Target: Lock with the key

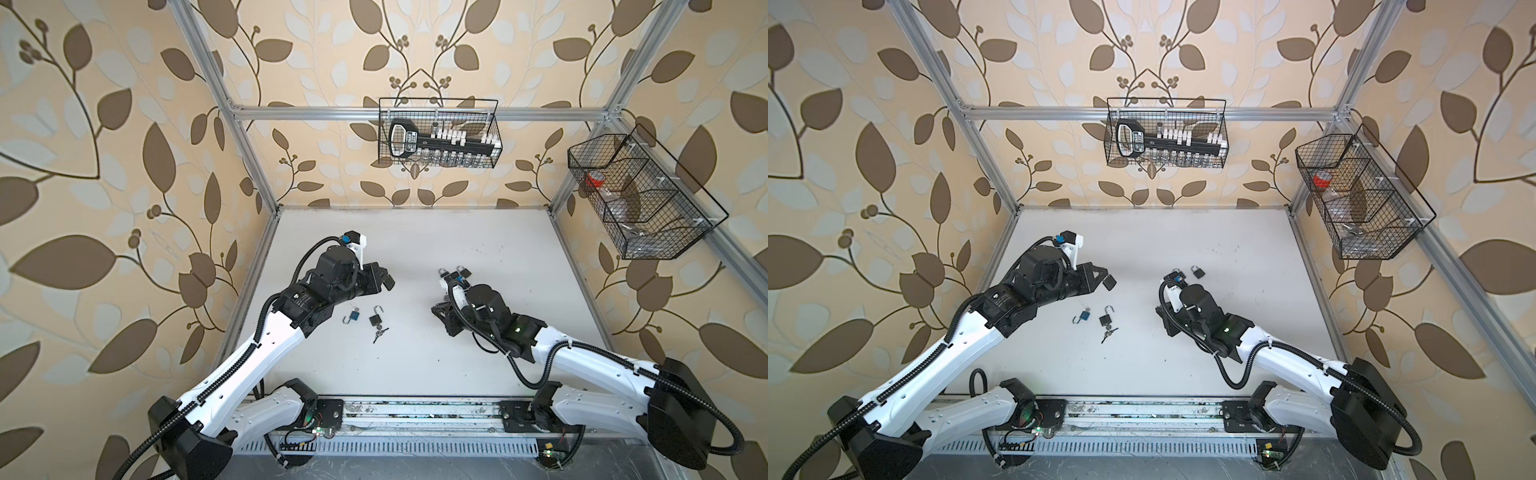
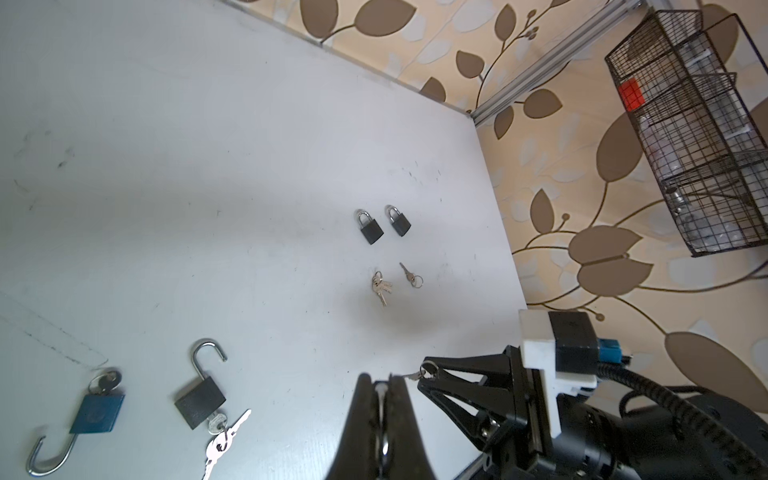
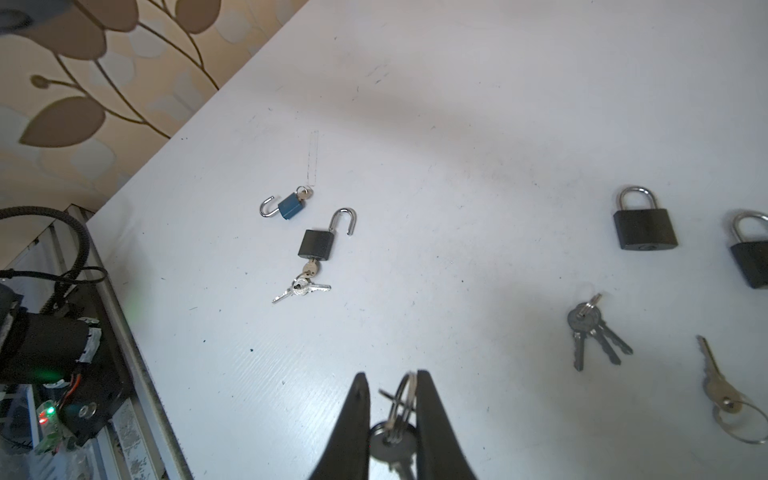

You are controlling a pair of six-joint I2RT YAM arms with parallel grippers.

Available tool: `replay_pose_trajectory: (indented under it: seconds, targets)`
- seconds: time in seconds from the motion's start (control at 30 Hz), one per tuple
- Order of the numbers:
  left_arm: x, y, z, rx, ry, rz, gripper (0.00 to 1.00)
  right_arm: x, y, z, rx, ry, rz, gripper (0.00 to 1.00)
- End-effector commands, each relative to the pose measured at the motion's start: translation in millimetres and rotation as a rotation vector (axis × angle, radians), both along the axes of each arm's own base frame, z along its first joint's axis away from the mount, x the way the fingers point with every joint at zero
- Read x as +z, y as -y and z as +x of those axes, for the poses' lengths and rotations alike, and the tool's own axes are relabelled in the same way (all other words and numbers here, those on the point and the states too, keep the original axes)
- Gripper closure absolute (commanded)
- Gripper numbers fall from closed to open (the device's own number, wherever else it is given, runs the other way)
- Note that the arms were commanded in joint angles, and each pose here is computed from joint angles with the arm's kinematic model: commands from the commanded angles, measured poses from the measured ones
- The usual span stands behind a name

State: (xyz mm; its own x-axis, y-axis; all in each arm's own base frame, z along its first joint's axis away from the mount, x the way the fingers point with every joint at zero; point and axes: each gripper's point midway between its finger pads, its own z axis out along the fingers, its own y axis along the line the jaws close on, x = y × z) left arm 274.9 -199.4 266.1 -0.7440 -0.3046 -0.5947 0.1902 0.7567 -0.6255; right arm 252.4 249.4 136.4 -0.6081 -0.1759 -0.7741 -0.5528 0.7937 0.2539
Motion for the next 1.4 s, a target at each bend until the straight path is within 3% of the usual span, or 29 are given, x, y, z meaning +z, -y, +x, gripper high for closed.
replay_pose_trajectory:
  seconds: [0.0, 0.47, 1.37]
  targets:
    - [17, 3, -1, -0.018, 0.031, -0.094, 1.00, -20, 0, -1, -0.008, -0.079, -0.022, 1.00]
    - [8, -2, -3, -0.010, 0.009, -0.096, 1.00, -75, -15, 16, 0.003, -0.263, -0.112, 1.00]
    - [2, 9, -4, -0.061, -0.027, -0.131, 1.00, -105, -7, 76, -0.069, -0.276, -0.268, 1.00]
